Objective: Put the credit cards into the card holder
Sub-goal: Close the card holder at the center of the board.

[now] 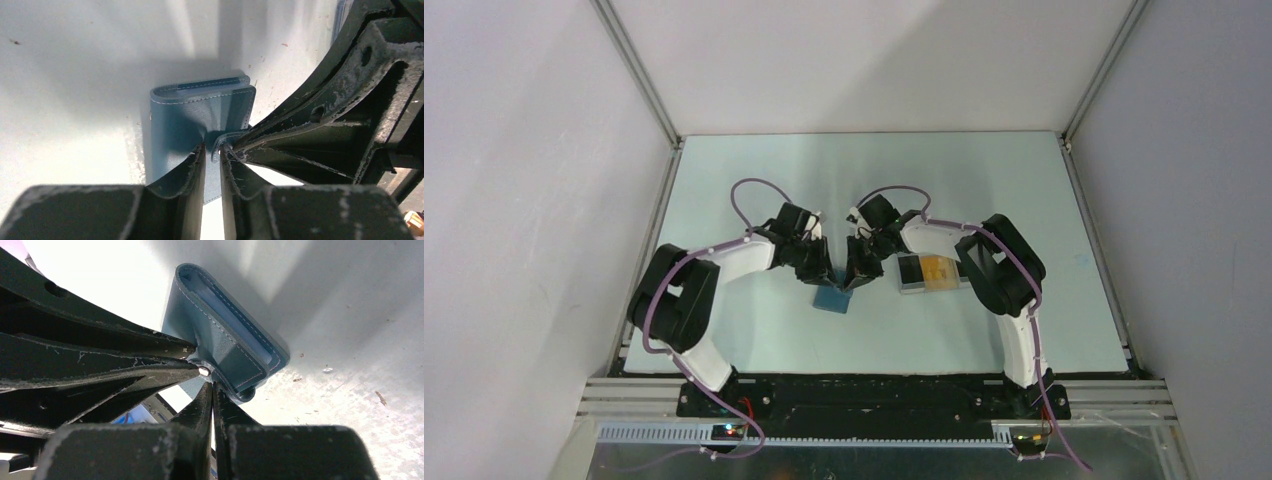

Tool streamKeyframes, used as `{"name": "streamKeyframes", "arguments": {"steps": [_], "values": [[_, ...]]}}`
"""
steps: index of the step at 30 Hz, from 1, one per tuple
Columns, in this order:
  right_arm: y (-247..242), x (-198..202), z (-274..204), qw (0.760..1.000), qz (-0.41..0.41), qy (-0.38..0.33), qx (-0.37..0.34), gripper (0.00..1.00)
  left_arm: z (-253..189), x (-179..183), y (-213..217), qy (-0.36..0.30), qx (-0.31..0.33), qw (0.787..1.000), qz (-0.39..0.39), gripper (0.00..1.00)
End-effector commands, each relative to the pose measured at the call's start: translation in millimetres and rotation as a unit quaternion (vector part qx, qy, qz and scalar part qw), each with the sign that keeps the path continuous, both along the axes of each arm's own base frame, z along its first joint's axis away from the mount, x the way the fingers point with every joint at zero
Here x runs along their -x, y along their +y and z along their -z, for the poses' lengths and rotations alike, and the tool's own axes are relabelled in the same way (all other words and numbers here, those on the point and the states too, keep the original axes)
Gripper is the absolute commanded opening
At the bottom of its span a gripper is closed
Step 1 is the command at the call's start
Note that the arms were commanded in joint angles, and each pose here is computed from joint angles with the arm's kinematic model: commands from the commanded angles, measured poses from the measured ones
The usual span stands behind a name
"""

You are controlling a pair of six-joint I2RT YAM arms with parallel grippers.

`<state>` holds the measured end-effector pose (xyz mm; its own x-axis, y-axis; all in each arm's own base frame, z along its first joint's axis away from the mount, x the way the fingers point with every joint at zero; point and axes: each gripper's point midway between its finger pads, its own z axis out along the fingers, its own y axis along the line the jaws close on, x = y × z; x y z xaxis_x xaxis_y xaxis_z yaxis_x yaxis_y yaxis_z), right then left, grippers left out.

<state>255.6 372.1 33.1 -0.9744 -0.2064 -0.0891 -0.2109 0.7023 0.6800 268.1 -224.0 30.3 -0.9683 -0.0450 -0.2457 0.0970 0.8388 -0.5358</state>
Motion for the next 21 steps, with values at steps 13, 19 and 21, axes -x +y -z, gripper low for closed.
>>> {"name": "streamKeyframes", "arguments": {"steps": [13, 19, 21], "values": [[-10, 11, 27, 0.999, -0.010, 0.015, 0.046, 0.03, 10, 6, 6, -0.004, -0.074, 0.997, 0.029, 0.16], [-8, 15, 31, 0.999, -0.013, 0.023, 0.048, 0.02, 13, 11, 6, -0.002, -0.091, 0.995, 0.035, 0.16], [-7, 17, 33, 0.998, -0.014, 0.023, 0.050, 0.02, 14, 13, 6, -0.002, -0.098, 0.994, 0.038, 0.16]]}}
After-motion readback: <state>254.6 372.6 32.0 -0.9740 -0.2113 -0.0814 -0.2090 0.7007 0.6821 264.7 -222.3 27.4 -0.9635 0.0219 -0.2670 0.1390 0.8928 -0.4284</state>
